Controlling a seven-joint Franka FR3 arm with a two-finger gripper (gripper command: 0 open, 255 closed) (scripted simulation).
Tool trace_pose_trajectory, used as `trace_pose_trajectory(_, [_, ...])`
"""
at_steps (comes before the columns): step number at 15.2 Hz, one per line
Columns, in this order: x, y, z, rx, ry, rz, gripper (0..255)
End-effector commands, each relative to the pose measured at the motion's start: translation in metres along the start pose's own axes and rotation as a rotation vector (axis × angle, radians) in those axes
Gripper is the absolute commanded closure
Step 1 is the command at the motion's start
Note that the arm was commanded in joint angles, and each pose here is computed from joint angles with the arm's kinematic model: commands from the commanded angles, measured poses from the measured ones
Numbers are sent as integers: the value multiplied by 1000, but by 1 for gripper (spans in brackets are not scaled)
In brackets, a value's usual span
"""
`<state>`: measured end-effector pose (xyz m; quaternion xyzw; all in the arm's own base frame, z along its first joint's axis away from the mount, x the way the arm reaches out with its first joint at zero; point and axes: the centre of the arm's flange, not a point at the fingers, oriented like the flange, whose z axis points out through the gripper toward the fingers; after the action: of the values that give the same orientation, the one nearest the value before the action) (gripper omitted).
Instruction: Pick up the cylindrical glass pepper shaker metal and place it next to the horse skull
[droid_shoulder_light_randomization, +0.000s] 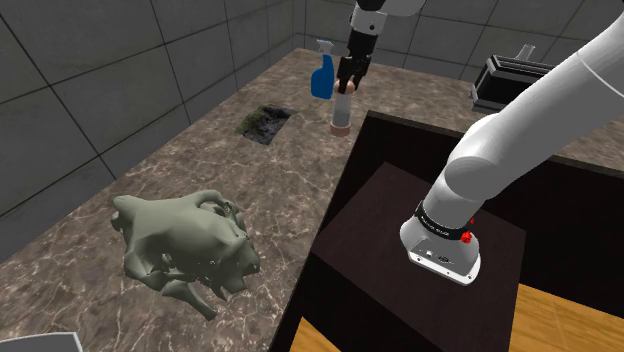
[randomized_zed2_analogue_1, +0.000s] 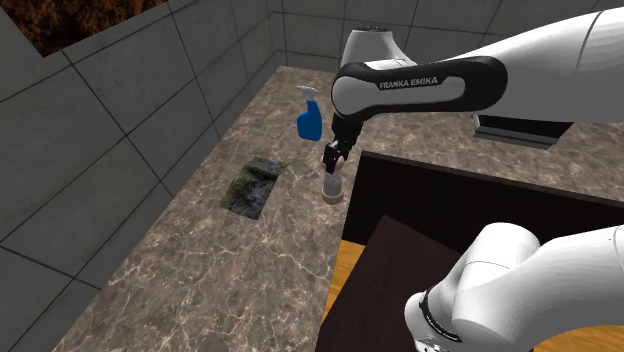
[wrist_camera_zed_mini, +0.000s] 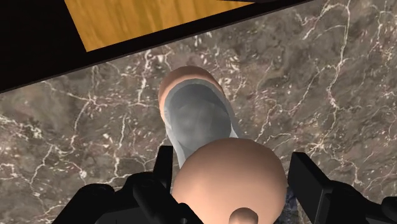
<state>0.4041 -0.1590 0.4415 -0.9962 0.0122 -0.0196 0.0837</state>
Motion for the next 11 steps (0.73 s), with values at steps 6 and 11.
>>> trace_pose_trajectory(6, [2, -6, -37, 0, 0, 0, 255])
trace_pose_trajectory(11, [3, -10, -63, 0, 0, 0, 255])
